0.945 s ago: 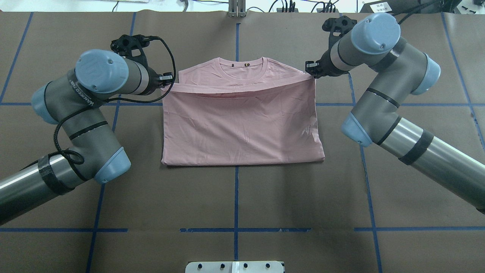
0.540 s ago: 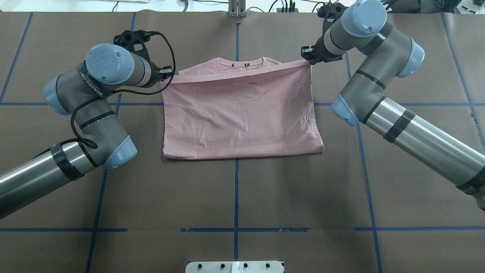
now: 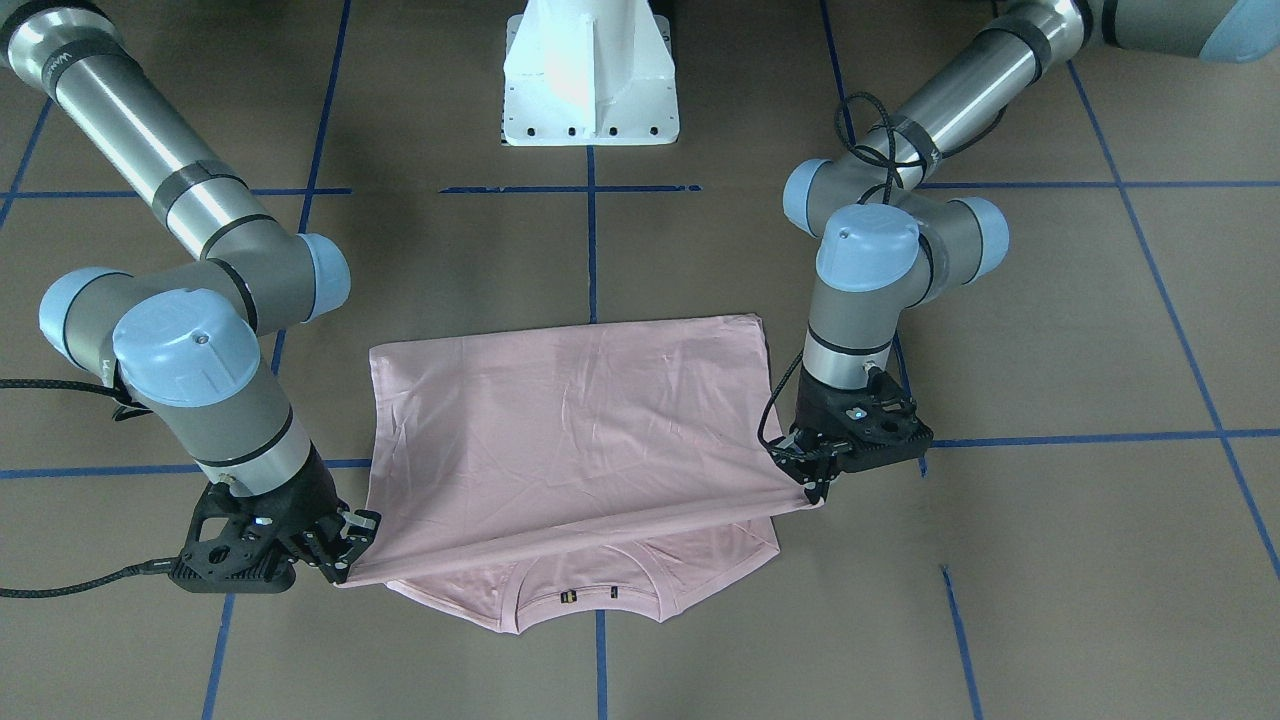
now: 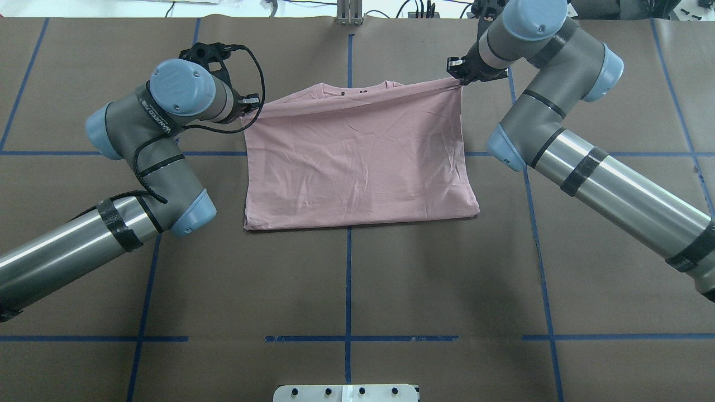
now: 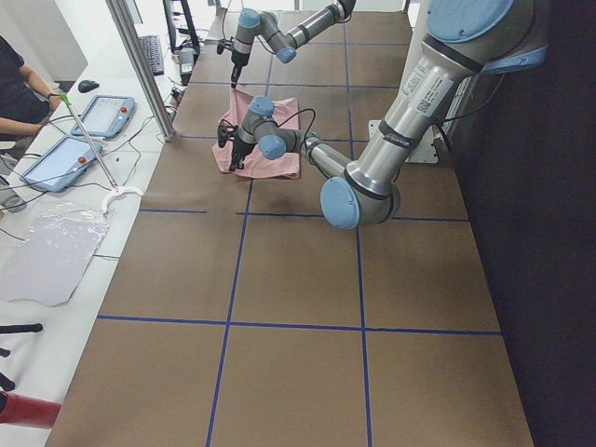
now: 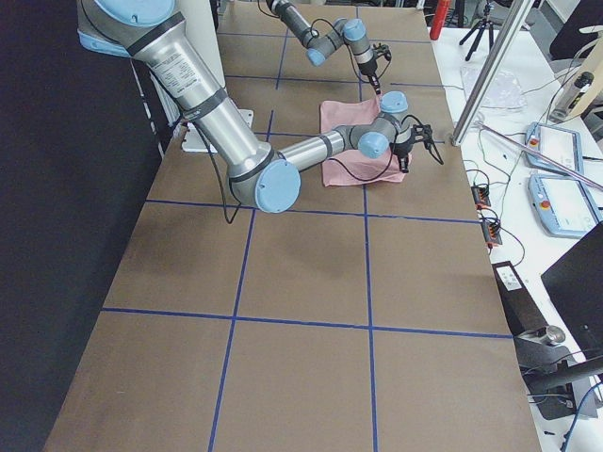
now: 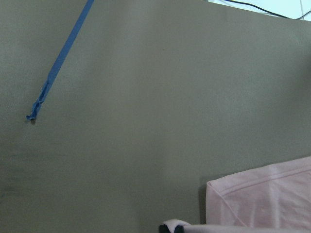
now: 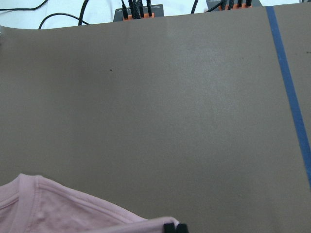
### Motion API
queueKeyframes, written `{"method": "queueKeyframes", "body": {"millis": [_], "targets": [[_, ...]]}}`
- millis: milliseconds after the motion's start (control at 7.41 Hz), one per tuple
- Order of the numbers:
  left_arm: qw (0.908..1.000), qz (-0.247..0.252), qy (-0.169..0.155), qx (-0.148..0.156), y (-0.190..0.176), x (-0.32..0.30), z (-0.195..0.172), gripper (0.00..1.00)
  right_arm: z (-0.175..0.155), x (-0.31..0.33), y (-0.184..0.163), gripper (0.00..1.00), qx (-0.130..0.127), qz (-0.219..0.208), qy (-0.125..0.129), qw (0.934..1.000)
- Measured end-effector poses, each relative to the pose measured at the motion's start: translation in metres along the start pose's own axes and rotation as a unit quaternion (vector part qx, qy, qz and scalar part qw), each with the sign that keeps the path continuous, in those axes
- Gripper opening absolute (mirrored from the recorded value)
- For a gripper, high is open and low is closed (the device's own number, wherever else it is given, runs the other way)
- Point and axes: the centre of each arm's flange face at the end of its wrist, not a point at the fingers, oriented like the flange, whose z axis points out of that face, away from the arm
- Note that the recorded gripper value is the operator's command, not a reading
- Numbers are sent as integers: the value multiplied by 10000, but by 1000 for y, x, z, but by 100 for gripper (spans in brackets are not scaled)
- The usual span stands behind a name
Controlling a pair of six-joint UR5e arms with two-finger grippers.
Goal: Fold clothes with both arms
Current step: 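Release the hem at the collar and raise both grippers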
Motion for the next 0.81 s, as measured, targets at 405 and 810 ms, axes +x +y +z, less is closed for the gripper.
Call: {"method": "queueKeyframes", "body": {"millis": [405,810], "targets": [[10000,70,9,37,-8,4,-1,0,2,1,-1,0,-8,13,25,10000],[9999,81,119,67,-11,20,-10,0,-2,-7,-1,36,65,-41,-130,9999]]}}
